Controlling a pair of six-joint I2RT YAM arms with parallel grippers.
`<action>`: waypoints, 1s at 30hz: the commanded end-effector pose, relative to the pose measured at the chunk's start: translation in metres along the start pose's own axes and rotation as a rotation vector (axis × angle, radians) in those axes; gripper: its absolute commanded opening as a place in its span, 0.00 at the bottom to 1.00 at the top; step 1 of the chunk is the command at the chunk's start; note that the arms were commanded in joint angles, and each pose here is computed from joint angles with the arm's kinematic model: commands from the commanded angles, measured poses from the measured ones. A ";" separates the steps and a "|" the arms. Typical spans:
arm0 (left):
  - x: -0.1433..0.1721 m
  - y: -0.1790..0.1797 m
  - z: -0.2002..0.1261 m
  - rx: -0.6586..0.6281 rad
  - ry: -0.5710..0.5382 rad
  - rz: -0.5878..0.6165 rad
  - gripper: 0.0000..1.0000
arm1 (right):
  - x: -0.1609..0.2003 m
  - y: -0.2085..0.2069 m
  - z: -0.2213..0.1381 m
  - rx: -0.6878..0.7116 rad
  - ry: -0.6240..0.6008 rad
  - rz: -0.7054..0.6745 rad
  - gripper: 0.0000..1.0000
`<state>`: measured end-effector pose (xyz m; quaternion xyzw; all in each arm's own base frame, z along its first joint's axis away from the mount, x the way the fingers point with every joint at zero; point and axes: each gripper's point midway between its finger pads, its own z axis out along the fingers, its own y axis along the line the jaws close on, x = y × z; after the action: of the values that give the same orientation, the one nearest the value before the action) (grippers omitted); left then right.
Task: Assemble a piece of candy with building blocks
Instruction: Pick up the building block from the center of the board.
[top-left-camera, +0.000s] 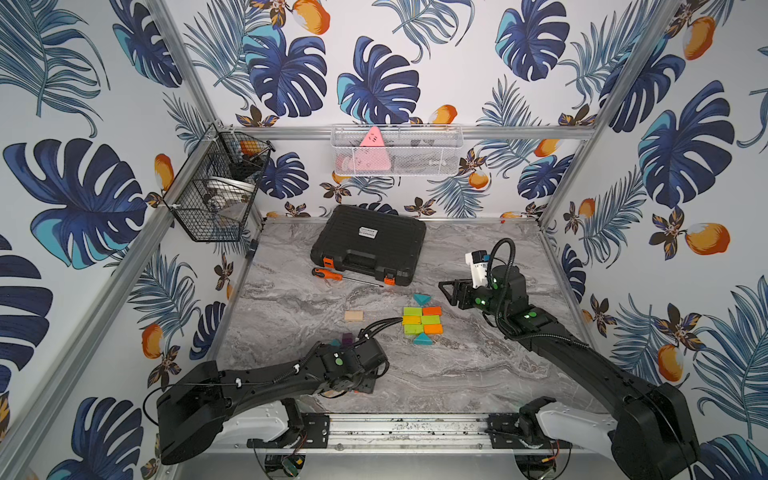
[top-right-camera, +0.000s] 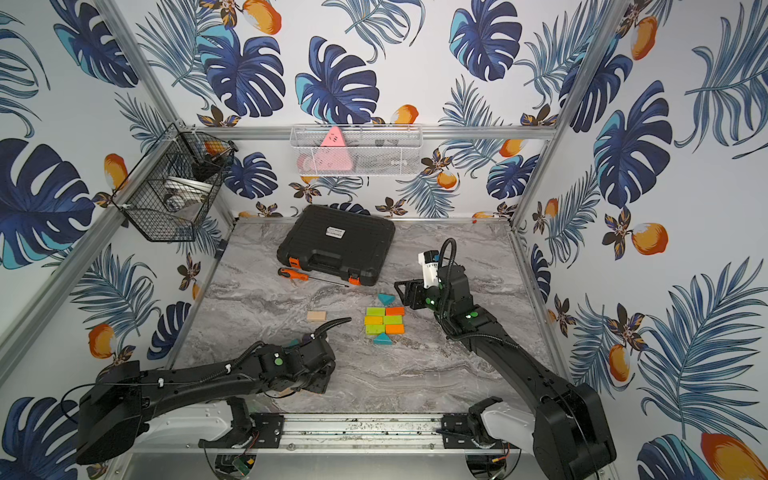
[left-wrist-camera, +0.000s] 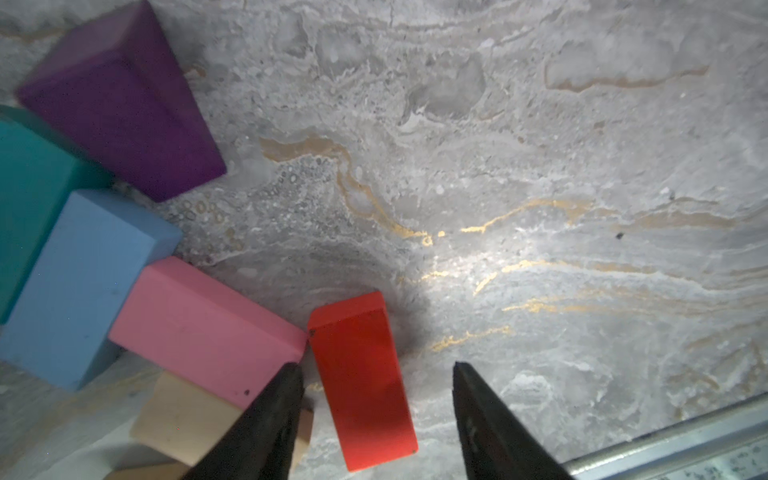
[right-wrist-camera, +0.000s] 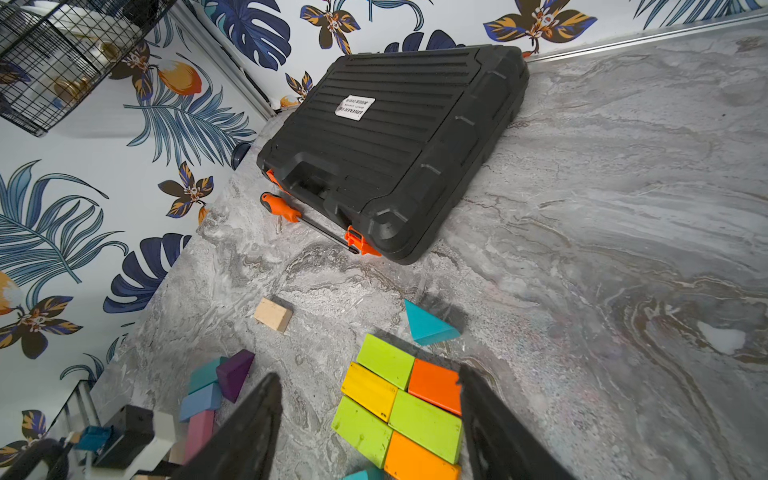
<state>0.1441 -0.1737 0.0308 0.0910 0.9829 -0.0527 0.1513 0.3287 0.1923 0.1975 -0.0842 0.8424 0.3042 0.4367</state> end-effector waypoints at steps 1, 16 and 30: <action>0.000 0.005 0.001 -0.055 -0.017 -0.024 0.63 | -0.004 0.004 0.000 -0.014 -0.005 -0.001 0.69; 0.009 0.002 0.023 -0.123 0.021 0.003 0.40 | -0.001 0.001 -0.003 0.001 0.000 -0.013 0.69; -0.113 -0.003 -0.089 -0.174 -0.212 0.247 0.03 | -0.008 0.000 -0.016 0.024 -0.060 -0.030 0.69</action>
<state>0.2119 -0.2046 0.1300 0.1305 0.9560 -0.0090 0.2626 0.3217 0.1853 0.2067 -0.0846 0.8357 0.2969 0.4542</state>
